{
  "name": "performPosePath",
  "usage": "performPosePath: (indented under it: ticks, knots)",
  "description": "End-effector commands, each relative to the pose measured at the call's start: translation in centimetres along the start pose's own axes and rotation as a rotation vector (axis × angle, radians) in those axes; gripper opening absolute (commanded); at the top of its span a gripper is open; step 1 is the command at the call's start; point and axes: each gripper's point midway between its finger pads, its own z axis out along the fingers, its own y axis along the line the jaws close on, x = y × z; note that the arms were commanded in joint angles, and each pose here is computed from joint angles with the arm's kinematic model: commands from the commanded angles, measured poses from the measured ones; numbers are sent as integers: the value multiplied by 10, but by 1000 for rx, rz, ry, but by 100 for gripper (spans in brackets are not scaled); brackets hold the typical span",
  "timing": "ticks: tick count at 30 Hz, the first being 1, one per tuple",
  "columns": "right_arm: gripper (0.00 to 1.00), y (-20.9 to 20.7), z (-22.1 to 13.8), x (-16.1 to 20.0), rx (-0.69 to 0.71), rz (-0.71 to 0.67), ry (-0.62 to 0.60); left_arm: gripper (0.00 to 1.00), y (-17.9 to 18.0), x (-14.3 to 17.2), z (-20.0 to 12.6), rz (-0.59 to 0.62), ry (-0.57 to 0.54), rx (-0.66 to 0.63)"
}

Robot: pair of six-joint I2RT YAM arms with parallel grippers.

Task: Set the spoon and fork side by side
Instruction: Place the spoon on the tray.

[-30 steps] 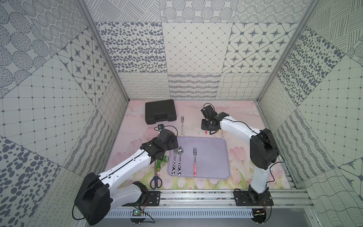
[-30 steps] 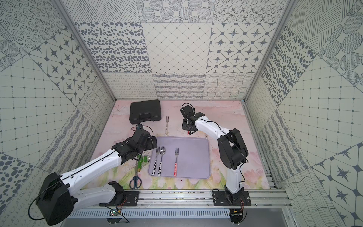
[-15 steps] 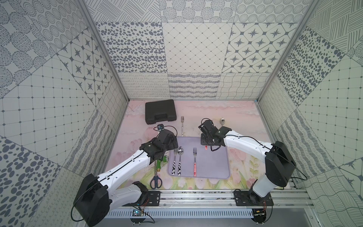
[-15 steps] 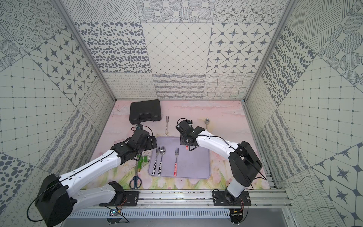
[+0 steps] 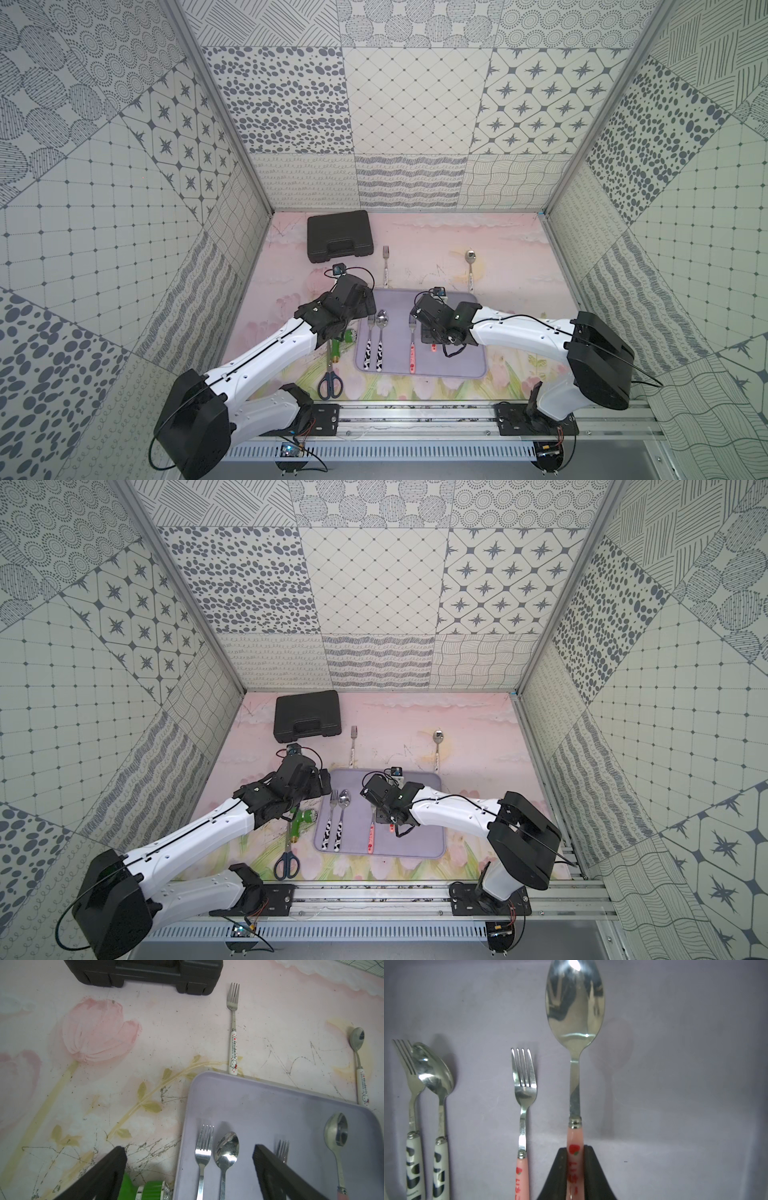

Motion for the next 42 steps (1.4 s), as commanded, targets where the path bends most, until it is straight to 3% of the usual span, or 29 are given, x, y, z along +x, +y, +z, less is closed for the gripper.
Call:
performPosePath:
  ticks: [1,22,42]
  knots:
    - [3,5,-2,5,-22,57,-25,100,9,-2,0,3,-19,-41]
    - [3,20,12,68,-40,96,42,100,7,-2,-3,-7,-21,-17]
    - [7,11,23,68,-5,125,33,100,6,-3,-4,-8,-25,-11]
